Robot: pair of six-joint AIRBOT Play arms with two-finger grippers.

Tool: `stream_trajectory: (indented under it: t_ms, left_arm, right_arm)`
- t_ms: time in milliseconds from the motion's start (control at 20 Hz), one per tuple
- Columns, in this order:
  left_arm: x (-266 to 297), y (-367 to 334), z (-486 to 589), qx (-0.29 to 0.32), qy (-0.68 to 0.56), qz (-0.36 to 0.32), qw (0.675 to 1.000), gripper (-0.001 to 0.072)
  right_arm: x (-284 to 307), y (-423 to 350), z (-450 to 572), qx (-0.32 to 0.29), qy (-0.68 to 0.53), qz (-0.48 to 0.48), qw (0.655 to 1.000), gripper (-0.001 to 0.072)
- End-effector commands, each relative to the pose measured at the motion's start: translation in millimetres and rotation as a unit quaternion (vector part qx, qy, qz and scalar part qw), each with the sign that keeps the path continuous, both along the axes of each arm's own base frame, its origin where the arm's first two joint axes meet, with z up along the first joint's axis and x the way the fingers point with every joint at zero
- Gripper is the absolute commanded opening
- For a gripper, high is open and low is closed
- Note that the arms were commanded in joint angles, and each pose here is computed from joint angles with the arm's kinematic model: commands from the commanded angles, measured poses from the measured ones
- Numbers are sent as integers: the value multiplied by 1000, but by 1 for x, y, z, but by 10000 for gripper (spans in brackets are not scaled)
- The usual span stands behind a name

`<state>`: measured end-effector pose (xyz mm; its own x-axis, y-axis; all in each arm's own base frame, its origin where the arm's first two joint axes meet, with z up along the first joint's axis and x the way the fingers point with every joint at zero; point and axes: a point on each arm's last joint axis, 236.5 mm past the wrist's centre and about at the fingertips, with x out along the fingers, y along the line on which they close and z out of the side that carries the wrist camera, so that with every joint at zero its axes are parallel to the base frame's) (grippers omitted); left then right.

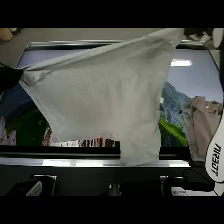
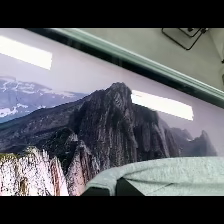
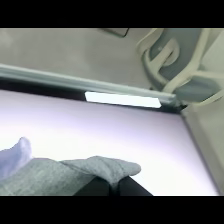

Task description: Fold the shirts.

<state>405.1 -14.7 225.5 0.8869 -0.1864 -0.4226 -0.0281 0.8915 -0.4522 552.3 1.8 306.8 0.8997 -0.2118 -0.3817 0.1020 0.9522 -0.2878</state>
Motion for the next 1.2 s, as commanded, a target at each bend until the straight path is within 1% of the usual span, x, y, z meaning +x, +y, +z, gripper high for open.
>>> stream_trajectory:
  t_ms: [0,100,250,300,350,400,450,500,550,600,650,750,800,900,950,1000,1050,1150]
  left_arm:
    - [45,16,-78,-19,59,28,998,29]
    - [58,18,-125,-25,111,28,993,30]
    - [52,7,-190,-39,207,6,977,30]
    - [47,2,-204,-46,232,-1,972,35]
    - [42,1,-211,-51,249,-6,967,156]
    - [36,5,-210,-48,265,-16,963,490]
    - [28,20,-203,-28,277,-34,960,697]
    - [16,40,-196,-5,296,-47,954,668]
    - [-2,70,-191,15,327,-44,944,580]
    - [-25,98,-190,23,365,-27,930,578]
    - [-57,122,-195,12,409,-7,912,580]
    - [-105,145,-215,-48,453,48,889,579]
    - [-128,147,-234,-73,474,61,875,579]
    - [-162,134,-274,-117,507,58,852,561]
    - [-167,123,-289,-130,505,45,852,558]
    - [-168,111,-301,-141,498,31,855,535]
    - [-168,103,-310,-148,495,25,856,535]
    - [-170,90,-325,-157,502,15,851,535]
  right_arm:
    - [44,51,-125,130,109,24,985,23]
    - [40,78,-186,165,195,50,966,23]
    - [25,108,-253,189,297,87,932,30]
    - [22,113,-262,192,310,97,926,135]
    - [21,116,-263,187,312,115,924,319]
    - [19,115,-254,172,309,146,924,407]
    - [15,104,-240,137,306,185,924,450]
    - [6,83,-231,108,314,199,922,504]
    - [-8,55,-226,93,335,200,916,504]
    - [-27,27,-227,93,367,190,906,495]
    - [-48,0,-234,106,407,177,890,474]
    - [-84,-39,-255,127,472,160,858,419]
    - [-99,-51,-266,140,496,155,843,419]
    - [-120,-58,-283,160,529,161,818,419]
    - [-125,-54,-290,163,537,174,809,419]
    - [-129,-49,-294,169,541,184,803,419]
    - [-128,-42,-297,179,539,194,800,419]
    - [-118,-33,-298,181,519,209,809,419]
